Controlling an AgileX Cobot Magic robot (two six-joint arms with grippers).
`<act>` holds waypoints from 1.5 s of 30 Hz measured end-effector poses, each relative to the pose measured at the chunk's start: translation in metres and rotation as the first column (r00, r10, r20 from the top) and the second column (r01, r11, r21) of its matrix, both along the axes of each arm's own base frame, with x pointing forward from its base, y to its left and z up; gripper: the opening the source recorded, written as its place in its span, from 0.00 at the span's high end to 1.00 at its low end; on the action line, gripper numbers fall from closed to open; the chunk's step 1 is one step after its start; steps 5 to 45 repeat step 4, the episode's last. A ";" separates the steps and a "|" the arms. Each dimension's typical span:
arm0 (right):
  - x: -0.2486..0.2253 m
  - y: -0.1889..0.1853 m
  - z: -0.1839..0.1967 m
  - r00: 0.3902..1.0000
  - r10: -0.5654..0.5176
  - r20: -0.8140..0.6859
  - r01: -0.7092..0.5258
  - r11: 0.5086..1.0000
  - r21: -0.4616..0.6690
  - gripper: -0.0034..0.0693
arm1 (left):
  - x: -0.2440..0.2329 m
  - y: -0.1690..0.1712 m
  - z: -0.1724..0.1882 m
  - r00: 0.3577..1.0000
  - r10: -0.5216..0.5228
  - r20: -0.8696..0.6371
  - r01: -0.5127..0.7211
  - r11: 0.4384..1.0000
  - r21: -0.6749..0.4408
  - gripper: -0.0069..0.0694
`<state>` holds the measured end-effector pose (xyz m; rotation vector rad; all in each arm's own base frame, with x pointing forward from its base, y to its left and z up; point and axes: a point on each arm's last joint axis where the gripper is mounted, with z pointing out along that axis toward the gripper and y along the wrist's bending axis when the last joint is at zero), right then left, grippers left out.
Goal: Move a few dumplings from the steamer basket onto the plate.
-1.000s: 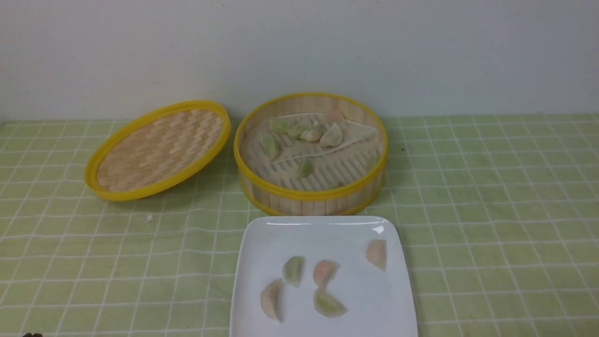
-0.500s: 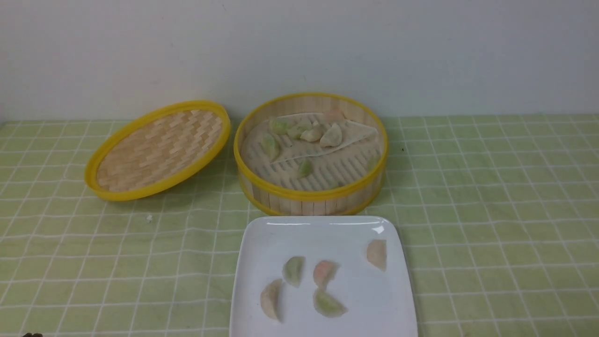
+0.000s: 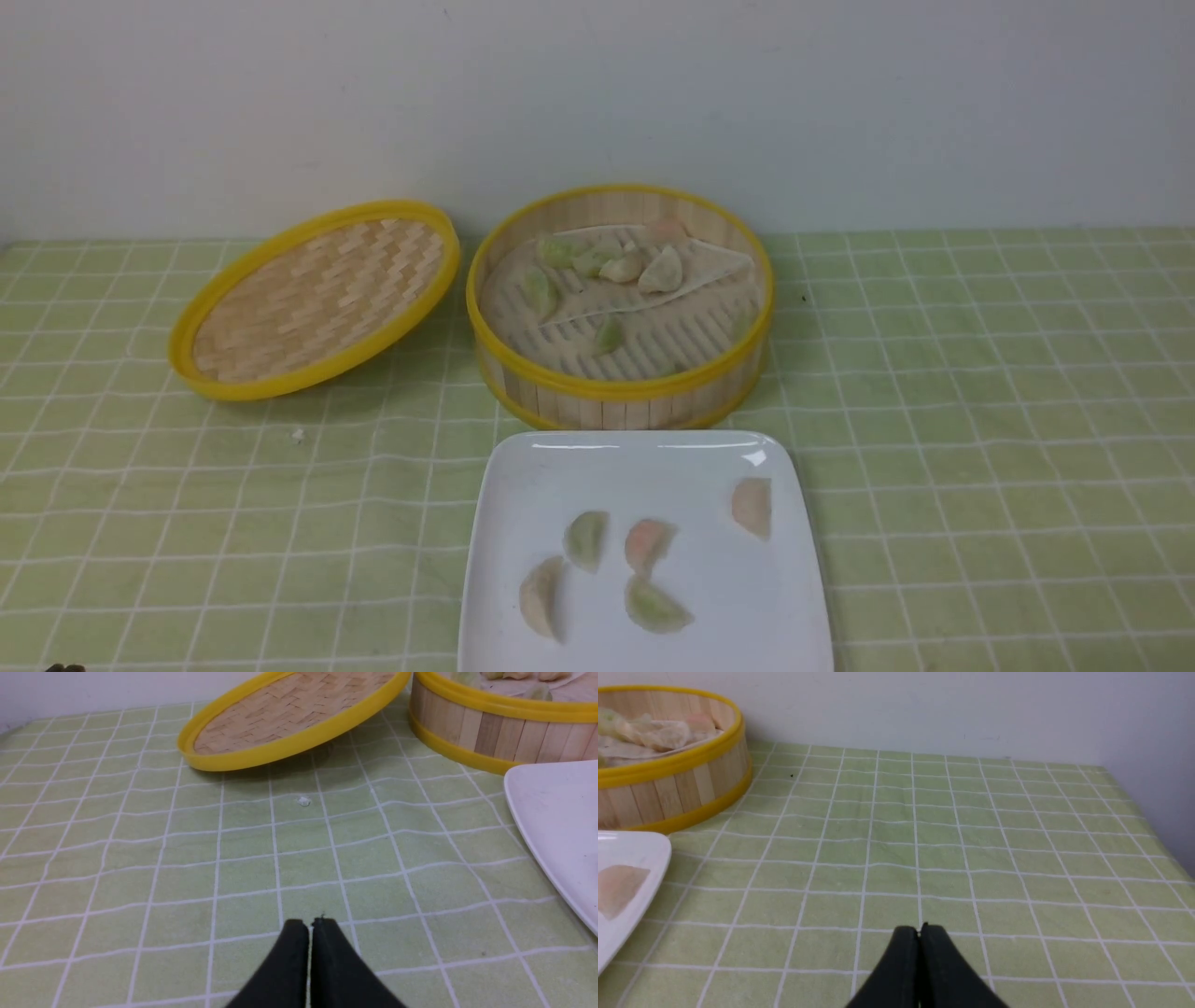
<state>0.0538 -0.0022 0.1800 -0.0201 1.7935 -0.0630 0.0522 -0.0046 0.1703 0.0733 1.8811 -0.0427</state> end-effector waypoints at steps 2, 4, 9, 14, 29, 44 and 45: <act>0.000 0.000 0.000 1.000 0.000 0.000 0.000 1.000 0.000 0.97 | 0.000 0.000 0.000 1.000 0.000 0.000 0.000 1.000 0.000 0.92; 0.000 0.000 0.000 1.000 0.000 0.000 0.000 1.000 -0.002 0.97 | 0.000 0.000 0.000 1.000 0.000 0.000 0.000 1.000 0.000 0.92; 0.000 0.000 0.000 1.000 0.000 0.000 0.000 1.000 -0.002 0.97 | 0.000 0.000 0.000 1.000 0.000 0.000 0.000 1.000 0.000 0.92; 0.000 0.000 0.000 1.000 0.000 0.000 0.000 1.000 -0.002 0.97 | 0.000 0.000 0.000 1.000 0.000 0.000 0.000 1.000 0.000 0.92; 0.000 0.000 0.000 1.000 0.000 0.000 0.000 1.000 -0.002 0.97 | 0.000 0.000 0.000 1.000 0.000 0.000 0.000 1.000 0.000 0.92; 0.000 0.000 0.000 1.000 0.000 0.000 0.000 1.000 -0.002 0.97 | 0.000 0.000 0.000 1.000 0.000 0.000 0.000 1.000 0.000 0.92; 0.000 0.000 0.000 1.000 0.000 0.000 0.000 1.000 -0.002 0.97 | 0.000 0.000 0.000 1.000 0.000 0.000 0.000 1.000 0.000 0.92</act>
